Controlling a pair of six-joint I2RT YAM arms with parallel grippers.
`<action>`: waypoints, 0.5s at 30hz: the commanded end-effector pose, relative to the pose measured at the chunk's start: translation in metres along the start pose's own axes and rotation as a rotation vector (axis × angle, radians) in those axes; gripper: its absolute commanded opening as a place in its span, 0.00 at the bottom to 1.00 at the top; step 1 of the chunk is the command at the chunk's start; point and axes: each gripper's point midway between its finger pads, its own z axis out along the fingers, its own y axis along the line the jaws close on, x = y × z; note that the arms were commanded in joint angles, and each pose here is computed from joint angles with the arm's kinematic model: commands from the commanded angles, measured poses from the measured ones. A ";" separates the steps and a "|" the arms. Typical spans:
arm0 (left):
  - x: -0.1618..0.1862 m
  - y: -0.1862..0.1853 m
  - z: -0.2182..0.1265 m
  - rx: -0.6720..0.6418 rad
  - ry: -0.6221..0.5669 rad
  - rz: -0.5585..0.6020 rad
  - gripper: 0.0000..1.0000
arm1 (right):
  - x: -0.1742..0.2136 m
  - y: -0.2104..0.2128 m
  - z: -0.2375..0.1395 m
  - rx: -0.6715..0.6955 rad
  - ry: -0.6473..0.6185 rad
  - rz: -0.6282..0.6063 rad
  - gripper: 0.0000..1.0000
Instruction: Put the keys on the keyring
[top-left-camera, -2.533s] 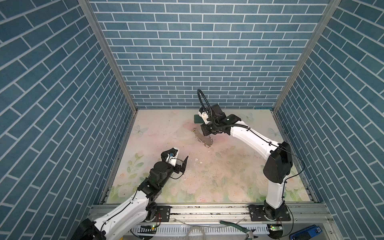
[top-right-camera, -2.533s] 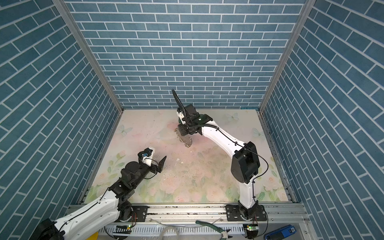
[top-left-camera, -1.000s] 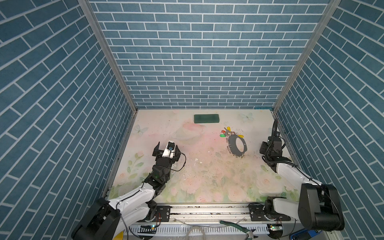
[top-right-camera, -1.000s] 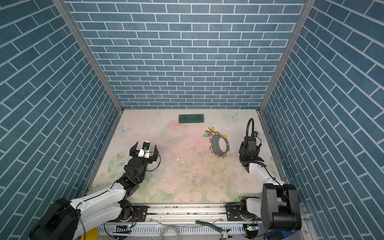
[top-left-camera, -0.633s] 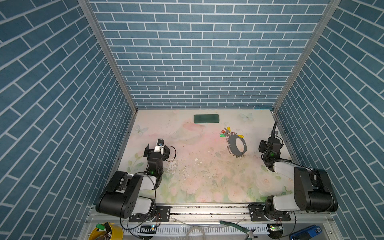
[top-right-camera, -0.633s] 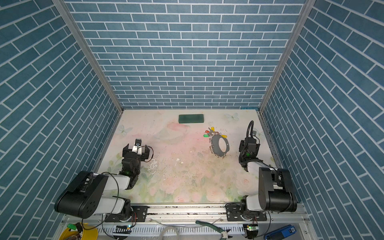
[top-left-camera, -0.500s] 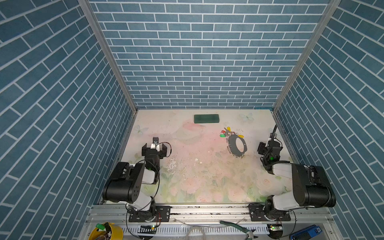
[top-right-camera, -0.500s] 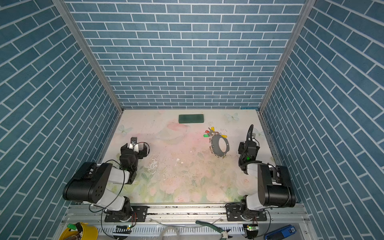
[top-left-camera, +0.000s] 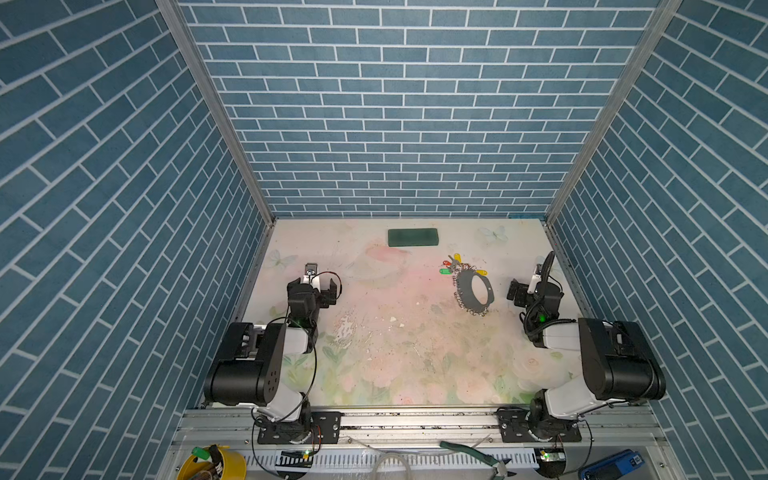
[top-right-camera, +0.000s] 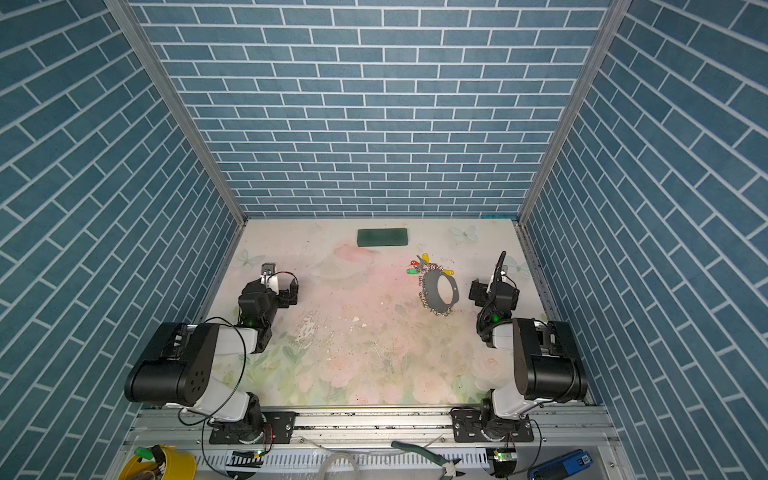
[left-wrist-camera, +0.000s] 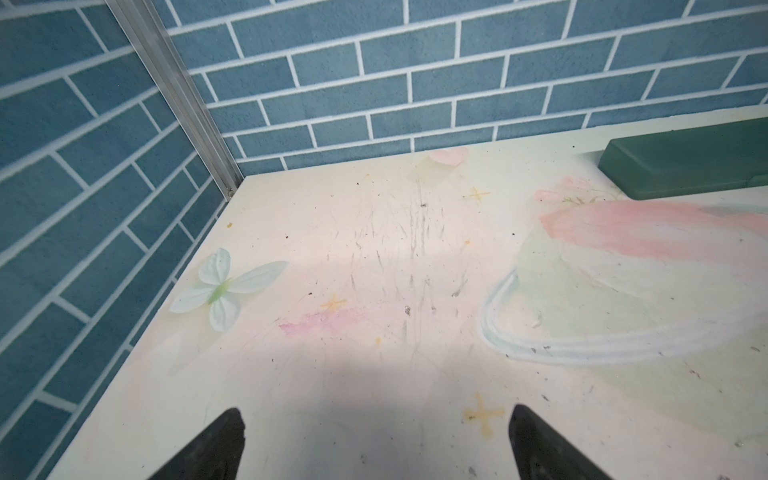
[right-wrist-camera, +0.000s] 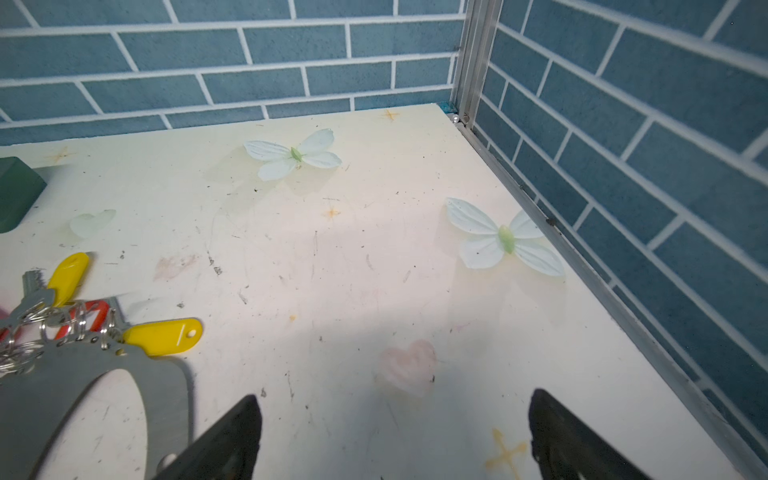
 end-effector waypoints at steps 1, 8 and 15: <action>-0.001 -0.003 0.003 0.017 0.011 0.003 1.00 | -0.003 0.000 0.000 -0.003 -0.018 -0.016 0.99; -0.001 -0.002 0.004 0.017 0.017 -0.006 1.00 | -0.003 0.000 -0.001 -0.004 -0.020 -0.017 0.99; -0.001 -0.002 0.004 0.022 0.017 -0.011 1.00 | -0.004 -0.001 -0.001 -0.002 -0.021 -0.017 0.99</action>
